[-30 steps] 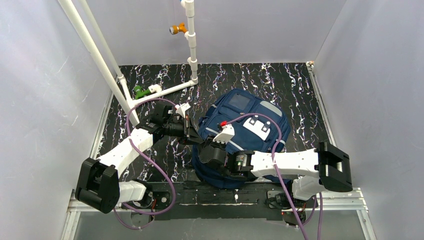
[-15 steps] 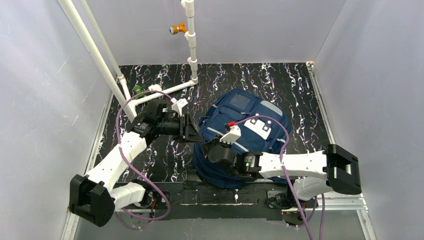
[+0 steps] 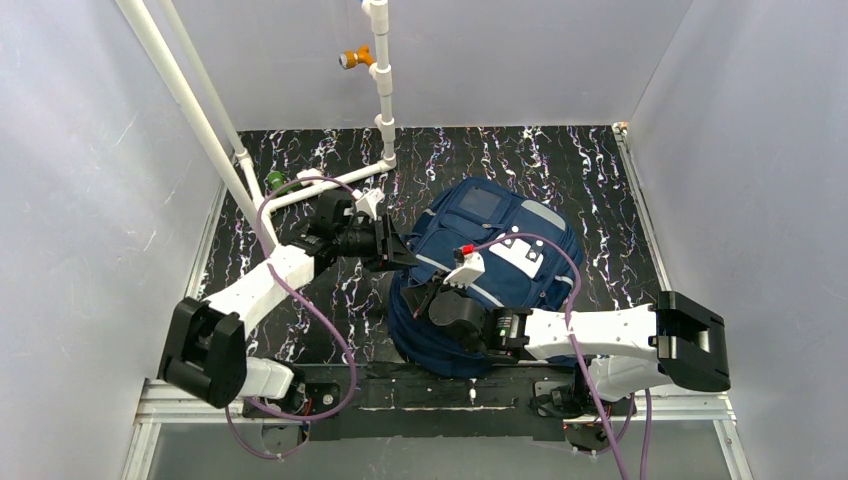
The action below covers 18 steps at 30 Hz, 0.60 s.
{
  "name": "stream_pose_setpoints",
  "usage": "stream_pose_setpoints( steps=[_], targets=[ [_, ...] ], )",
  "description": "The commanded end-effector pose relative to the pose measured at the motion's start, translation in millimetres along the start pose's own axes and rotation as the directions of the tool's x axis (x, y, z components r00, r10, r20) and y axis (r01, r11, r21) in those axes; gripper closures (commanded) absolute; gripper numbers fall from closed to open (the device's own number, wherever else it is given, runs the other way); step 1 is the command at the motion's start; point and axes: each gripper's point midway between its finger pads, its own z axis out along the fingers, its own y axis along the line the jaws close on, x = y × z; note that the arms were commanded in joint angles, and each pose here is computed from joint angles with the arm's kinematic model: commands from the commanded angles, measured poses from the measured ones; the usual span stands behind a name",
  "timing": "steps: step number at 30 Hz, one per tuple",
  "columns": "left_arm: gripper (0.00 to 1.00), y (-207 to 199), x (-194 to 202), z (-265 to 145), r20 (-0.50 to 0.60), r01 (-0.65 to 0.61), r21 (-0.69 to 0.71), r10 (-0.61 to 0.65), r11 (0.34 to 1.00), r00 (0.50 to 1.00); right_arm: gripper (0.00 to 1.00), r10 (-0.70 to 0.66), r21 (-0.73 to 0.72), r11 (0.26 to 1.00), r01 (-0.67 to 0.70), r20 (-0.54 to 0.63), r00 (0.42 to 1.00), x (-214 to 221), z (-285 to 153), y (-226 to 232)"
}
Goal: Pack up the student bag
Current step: Zip the student bag at the center of the board.
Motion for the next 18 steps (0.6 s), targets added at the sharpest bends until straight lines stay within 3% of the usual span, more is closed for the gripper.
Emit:
stream_pose_setpoints(
  steps=[1,6,9,14,18],
  targets=[
    [0.61,-8.6,-12.0,9.1,0.01,-0.014,0.016,0.014,1.0,1.0,0.99,0.048,-0.028,0.999,-0.046,0.077,0.996,-22.6,1.2,10.0],
    [1.0,8.0,-15.3,16.2,0.039,-0.018,-0.036,0.02,0.999,0.999,0.99,0.033,-0.007,0.999,-0.033,0.017,0.999,-16.3,-5.4,5.9],
    [1.0,14.4,-26.8,14.0,0.097,-0.035,-0.085,0.043,0.996,0.994,0.99,0.015,-0.001,1.0,-0.015,-0.027,1.0,-13.8,-16.5,-2.7],
    [1.0,30.9,-54.0,-4.1,0.204,-0.129,-0.258,0.185,0.957,0.961,0.99,0.01,-0.017,1.0,-0.012,-0.113,0.994,-5.3,-42.2,-27.7],
    [1.0,40.4,-74.8,-12.0,0.256,-0.111,-0.315,0.197,0.943,0.946,0.99,-0.021,-0.063,0.998,0.009,-0.182,0.983,3.2,-55.2,-30.1]
  ],
)
